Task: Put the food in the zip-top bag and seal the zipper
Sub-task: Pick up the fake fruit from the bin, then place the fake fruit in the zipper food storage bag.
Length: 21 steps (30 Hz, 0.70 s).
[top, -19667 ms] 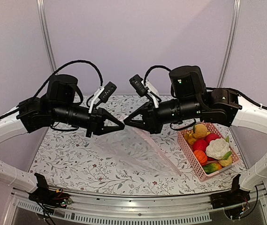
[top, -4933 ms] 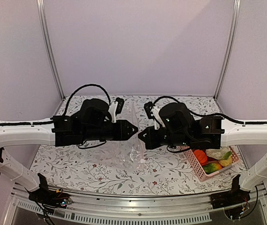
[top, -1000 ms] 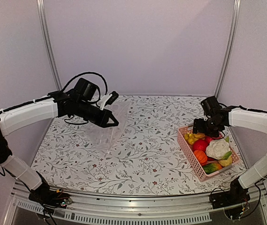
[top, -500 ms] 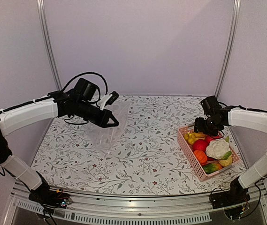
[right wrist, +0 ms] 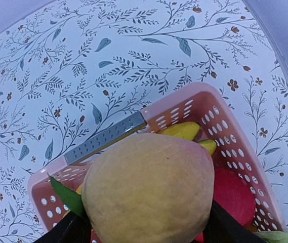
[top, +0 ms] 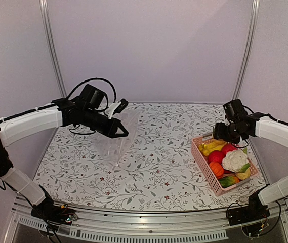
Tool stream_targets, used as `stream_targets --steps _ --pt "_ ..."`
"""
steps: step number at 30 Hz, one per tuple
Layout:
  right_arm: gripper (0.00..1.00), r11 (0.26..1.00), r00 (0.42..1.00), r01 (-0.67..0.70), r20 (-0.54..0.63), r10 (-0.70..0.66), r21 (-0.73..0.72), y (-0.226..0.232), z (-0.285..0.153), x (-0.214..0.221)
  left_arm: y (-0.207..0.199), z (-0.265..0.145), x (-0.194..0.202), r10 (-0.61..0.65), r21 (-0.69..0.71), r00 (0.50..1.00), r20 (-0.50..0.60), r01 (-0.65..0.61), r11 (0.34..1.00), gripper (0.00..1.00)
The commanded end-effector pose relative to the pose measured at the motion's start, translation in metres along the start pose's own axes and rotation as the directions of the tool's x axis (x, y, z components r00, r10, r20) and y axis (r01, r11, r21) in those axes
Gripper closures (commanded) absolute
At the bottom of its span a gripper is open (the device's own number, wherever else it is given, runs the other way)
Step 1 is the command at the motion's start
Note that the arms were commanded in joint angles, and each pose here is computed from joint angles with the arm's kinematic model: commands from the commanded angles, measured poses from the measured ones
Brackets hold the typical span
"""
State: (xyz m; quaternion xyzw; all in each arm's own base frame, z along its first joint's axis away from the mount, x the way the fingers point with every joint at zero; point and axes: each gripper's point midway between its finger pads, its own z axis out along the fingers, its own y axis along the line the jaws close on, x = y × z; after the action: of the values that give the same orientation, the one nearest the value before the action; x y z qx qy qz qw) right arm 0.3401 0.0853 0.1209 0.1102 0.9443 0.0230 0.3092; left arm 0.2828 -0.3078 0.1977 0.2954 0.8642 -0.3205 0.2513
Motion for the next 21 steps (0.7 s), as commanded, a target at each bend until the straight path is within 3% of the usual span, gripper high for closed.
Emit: stream_targets --steps 1,7,12,21 --pt "0.38 0.999 0.999 0.004 0.033 -0.003 -0.042 -0.002 -0.029 -0.005 0.003 0.0 0.003 -0.014 0.009 1.0 -0.009 0.014 1.0 1.0" --pt "0.4 0.961 0.997 0.007 0.076 0.015 -0.278 0.026 -0.076 -0.009 -0.004 0.001 0.002 -0.014 0.049 1.0 -0.007 0.015 0.999 1.0" --pt "0.41 0.835 0.994 0.063 0.106 -0.005 -0.546 0.068 -0.126 -0.009 -0.011 0.002 0.003 -0.018 0.093 1.0 -0.01 0.019 0.995 1.0" --pt "0.41 0.563 0.985 0.166 0.163 -0.056 -0.809 0.135 -0.199 0.004 -0.03 0.008 0.006 -0.015 0.201 1.0 -0.023 0.019 0.979 1.0"
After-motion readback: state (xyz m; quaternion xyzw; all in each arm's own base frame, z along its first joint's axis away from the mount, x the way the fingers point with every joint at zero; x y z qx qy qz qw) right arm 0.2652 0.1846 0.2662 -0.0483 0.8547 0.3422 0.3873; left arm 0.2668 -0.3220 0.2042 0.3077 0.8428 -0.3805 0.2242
